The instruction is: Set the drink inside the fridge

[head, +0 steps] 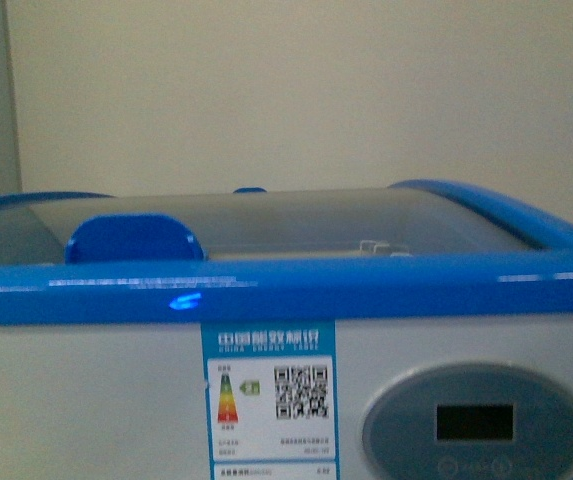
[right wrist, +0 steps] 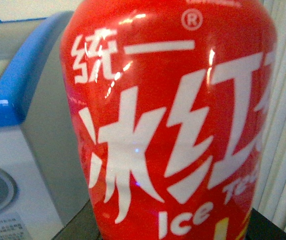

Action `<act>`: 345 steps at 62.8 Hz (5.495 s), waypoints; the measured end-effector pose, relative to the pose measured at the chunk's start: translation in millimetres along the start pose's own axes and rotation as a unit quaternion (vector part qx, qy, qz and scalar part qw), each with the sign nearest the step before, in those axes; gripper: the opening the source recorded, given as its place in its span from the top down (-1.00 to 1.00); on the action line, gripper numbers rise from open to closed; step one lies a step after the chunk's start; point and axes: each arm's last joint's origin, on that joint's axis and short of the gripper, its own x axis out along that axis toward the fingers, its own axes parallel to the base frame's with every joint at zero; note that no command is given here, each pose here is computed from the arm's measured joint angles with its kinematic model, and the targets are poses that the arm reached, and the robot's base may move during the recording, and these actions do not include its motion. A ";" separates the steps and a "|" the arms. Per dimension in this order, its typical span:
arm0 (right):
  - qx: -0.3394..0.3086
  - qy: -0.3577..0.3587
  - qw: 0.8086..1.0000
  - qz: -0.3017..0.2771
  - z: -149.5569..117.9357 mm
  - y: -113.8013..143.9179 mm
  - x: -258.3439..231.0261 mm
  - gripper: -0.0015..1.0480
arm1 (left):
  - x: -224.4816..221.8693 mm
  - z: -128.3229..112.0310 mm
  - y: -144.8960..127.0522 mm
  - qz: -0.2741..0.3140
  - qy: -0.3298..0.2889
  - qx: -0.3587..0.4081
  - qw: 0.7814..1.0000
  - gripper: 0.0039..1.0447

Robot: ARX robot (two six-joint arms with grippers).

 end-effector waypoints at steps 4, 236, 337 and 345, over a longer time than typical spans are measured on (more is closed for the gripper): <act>0.000 0.000 1.000 0.000 0.0 0.0 0.0 0.30 | 0.0 0.0 0.0 0.000 0.000 0.000 1.000 -0.85; -0.011 0.010 1.000 0.010 -0.3 0.4 0.8 0.30 | 73.1 77.9 -1.0 0.001 0.004 -0.036 0.999 -0.33; -0.618 0.115 0.661 0.410 -61.5 258.3 248.6 0.31 | 8.7 1.0 0.0 0.000 0.005 -0.005 1.000 0.96; -0.621 0.121 0.669 0.391 -74.1 258.6 264.7 0.31 | 0.6 -0.2 0.0 0.000 0.002 -0.005 1.000 0.96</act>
